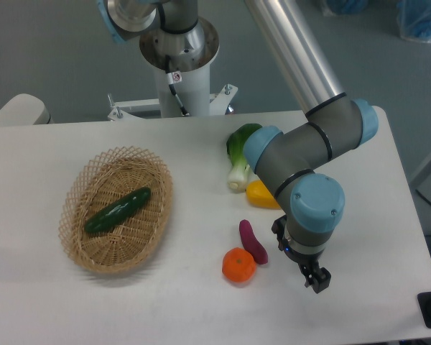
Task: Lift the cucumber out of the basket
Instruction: 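Move the gripper from beside the orange over to the wicker basket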
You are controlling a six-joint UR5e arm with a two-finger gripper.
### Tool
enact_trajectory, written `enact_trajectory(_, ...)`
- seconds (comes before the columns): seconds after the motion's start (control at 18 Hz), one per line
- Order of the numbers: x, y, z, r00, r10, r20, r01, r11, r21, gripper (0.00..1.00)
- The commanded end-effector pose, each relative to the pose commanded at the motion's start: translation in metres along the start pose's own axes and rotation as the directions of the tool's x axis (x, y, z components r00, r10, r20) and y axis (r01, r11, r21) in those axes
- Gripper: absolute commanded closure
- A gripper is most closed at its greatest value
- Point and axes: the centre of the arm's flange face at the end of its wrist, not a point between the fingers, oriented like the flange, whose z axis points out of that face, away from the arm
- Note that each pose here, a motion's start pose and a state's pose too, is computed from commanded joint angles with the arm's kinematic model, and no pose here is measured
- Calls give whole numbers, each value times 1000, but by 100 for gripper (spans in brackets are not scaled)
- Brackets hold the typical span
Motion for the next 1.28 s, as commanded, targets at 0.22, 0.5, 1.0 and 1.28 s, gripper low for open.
enact_trajectory(0.22, 0, -1, 0, 1000, 3, 3, -3, 1000, -1, 0)
enact_trajectory(0.5, 5, -8, 2, 1000, -6, -10, 6, 1000, -1, 0)
enact_trajectory(1.0, 60, -74, -13, 995, -98, -33, 99, 995, 17, 0)
enact_trajectory(1.28, 108, -117, -24, 975, -201, -90, 209, 974, 92, 0)
